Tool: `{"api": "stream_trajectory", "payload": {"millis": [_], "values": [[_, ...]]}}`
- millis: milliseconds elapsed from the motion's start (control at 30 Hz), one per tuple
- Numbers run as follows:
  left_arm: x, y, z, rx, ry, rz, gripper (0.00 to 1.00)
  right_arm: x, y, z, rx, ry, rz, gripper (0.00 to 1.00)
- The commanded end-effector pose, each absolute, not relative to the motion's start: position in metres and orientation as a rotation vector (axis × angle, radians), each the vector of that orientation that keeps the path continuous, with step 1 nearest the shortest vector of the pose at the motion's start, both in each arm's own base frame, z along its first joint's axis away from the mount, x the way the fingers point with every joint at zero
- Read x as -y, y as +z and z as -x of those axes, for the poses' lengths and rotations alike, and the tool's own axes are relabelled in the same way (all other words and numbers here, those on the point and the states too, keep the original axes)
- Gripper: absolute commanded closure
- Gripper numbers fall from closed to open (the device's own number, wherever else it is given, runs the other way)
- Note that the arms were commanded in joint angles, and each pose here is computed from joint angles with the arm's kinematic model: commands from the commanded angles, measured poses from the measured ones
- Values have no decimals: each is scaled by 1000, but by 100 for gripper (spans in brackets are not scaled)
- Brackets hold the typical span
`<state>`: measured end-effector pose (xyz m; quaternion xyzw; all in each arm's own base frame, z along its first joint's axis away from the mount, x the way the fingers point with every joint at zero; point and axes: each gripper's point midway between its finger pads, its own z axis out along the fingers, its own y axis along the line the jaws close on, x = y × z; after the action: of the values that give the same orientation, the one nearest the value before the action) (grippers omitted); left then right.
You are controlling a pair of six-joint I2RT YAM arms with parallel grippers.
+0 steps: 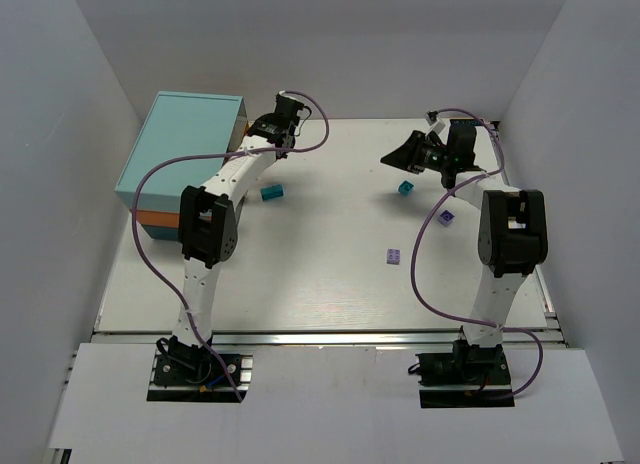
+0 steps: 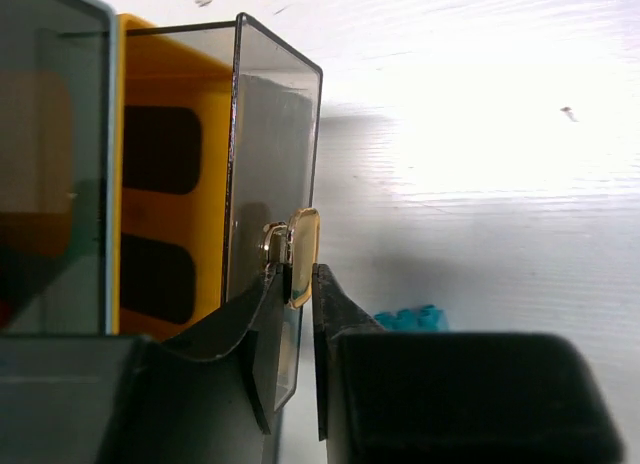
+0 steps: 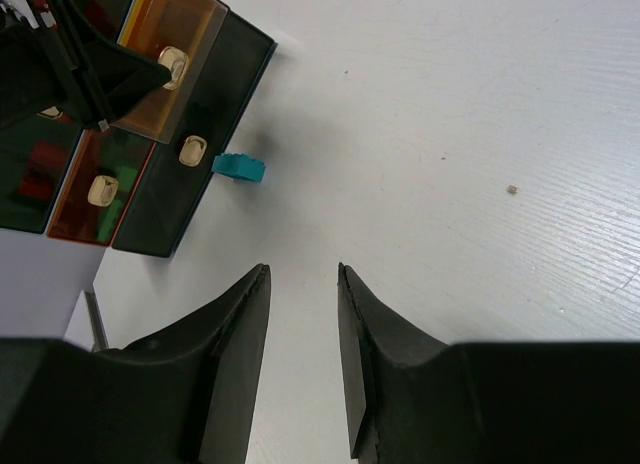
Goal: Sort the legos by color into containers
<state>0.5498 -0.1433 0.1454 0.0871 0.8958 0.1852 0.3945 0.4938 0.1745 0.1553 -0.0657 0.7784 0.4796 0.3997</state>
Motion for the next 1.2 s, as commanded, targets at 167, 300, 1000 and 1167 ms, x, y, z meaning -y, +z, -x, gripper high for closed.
{"api": "stream_trajectory", "payload": {"millis": [167, 300, 1000, 1167], "values": [[201, 138, -532, -2307, 164, -322, 73, -173, 186, -493, -1889, 1187, 218, 61], [205, 145, -531, -2290, 161, -314, 73, -173, 186, -491, -1889, 1185, 226, 61], [218, 263, -522, -2082, -60, -201, 27, -213, 178, -436, -1599, 1279, 1040, 30], [201, 243, -511, -2144, -41, -180, 26, -229, 177, -444, -1614, 1293, 1083, 30]]}}
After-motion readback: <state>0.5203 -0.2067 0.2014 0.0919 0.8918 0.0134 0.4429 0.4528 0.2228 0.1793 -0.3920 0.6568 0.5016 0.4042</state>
